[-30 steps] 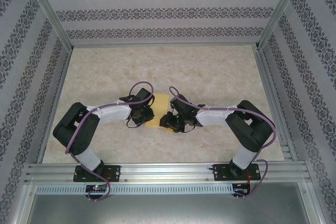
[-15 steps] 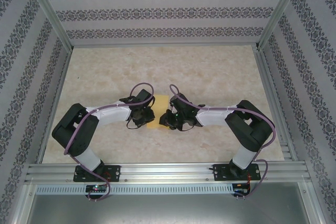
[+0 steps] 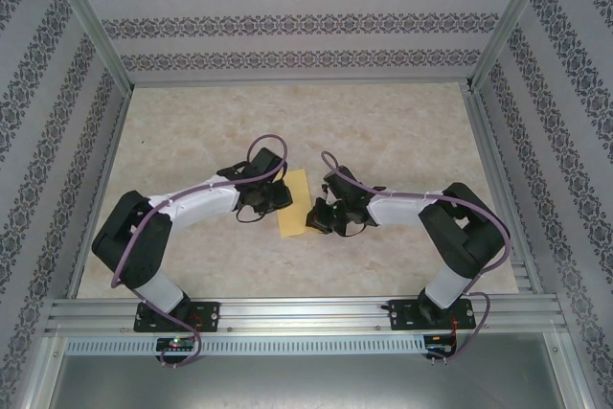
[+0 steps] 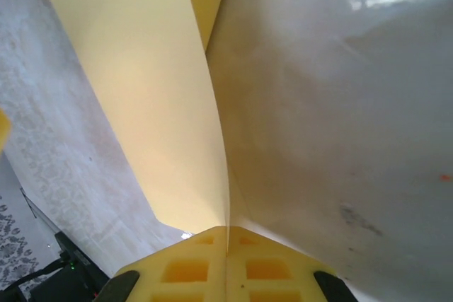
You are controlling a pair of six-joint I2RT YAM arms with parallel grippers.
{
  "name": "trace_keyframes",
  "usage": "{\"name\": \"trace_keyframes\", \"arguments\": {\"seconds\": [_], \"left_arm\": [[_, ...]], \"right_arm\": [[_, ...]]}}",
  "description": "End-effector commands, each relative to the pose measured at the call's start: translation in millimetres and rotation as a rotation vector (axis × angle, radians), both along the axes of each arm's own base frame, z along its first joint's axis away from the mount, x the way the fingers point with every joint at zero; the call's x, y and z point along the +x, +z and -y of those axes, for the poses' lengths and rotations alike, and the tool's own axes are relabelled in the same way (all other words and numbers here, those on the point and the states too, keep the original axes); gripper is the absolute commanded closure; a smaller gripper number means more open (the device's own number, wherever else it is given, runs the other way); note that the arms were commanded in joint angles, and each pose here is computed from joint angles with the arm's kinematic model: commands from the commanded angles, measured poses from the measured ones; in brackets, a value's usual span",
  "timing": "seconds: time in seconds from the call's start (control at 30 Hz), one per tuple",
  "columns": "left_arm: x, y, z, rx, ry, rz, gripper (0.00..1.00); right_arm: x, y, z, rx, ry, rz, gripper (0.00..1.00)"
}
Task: Fold a paper plane with a square sheet of paper (pick it up from the middle)
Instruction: Third fold the triangle at the center of the table.
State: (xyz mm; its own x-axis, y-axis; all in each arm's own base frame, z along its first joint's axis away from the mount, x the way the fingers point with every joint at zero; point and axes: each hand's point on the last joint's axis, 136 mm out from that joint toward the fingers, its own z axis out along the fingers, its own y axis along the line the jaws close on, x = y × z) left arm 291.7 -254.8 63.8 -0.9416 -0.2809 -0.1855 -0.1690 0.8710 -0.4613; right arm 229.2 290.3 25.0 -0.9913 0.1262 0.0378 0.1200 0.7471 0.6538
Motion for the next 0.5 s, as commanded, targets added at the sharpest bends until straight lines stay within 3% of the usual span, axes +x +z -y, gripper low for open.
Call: {"name": "trace_keyframes", "arguments": {"seconds": [0.0, 0.27, 0.47], "left_arm": [[6, -17, 4, 0.022, -0.048, -0.015, 0.81], [14, -41, 0, 0.073, -0.041, -0.043, 0.84], [8, -52, -3, 0.090, -0.045, -0.073, 0.86]], "right_arm": [[-5, 13, 3, 0.020, 0.069, 0.009, 1.00], [2, 15, 8, 0.023, 0.047, 0.013, 0.95], [11, 22, 7, 0.065, -0.004, 0.025, 0.83]]}}
